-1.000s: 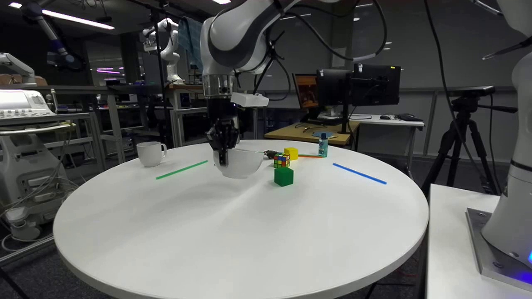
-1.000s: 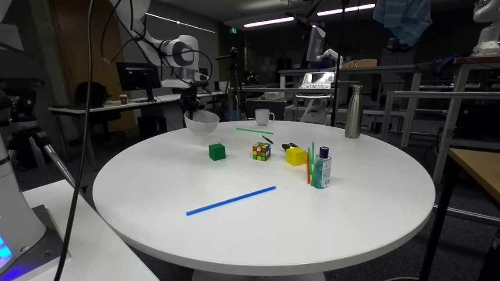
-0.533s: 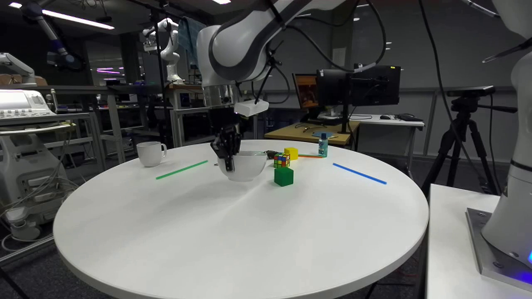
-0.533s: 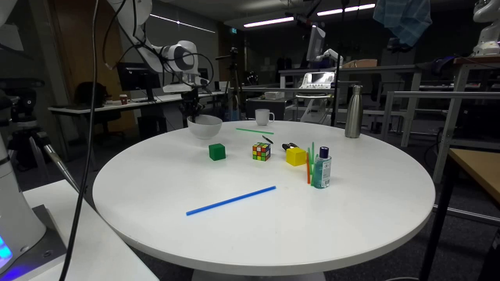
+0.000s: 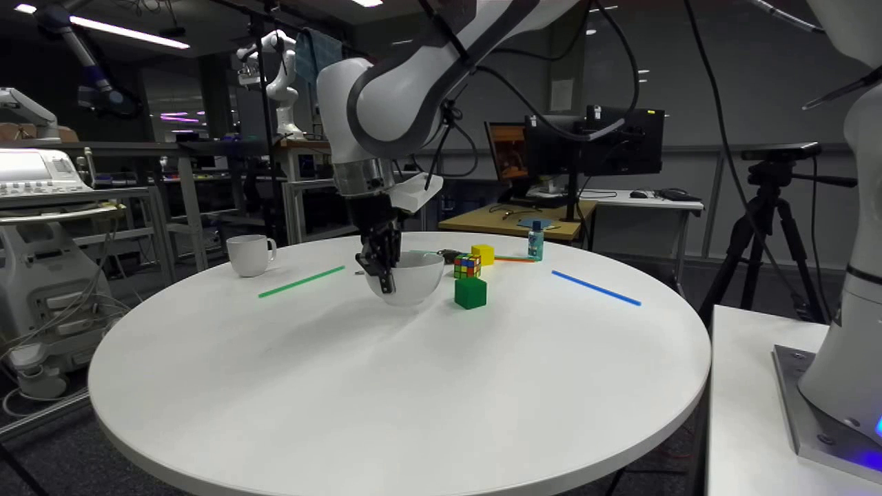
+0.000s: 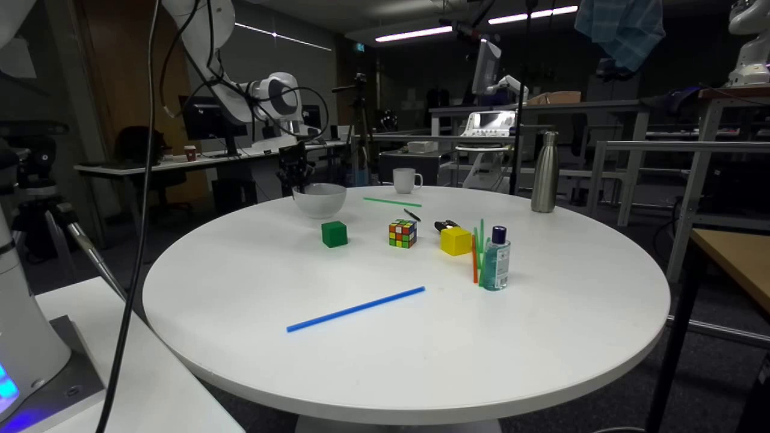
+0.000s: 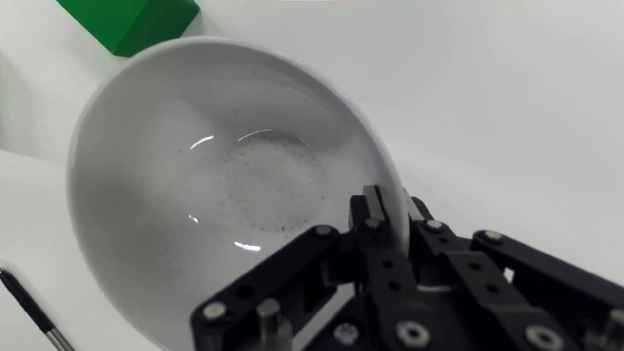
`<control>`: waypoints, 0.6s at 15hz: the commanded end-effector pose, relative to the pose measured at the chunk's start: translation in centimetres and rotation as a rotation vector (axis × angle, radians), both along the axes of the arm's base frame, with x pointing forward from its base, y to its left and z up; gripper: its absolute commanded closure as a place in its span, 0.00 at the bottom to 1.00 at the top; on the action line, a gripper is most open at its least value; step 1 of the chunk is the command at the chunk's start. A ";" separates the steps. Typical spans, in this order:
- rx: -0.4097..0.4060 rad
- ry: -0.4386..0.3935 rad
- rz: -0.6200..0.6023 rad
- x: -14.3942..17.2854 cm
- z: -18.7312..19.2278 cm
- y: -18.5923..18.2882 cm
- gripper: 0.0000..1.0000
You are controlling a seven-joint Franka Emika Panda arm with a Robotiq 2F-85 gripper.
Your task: Take the green cube out of the bowl
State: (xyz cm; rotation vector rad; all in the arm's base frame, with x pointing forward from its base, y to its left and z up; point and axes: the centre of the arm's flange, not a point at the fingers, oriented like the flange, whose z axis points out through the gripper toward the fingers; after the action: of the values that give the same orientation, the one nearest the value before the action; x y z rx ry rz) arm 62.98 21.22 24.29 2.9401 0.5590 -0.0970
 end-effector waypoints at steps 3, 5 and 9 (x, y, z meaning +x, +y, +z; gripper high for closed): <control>-0.071 -0.006 0.008 0.7 -0.2 1.0 0.98; -0.078 -0.003 0.012 0.6 -0.7 1.1 0.98; -0.088 -0.002 0.015 0.5 -1.2 1.1 0.98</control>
State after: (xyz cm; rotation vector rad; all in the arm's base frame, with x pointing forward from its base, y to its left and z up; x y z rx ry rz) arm 62.47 21.91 22.20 2.8901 0.5995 -0.1261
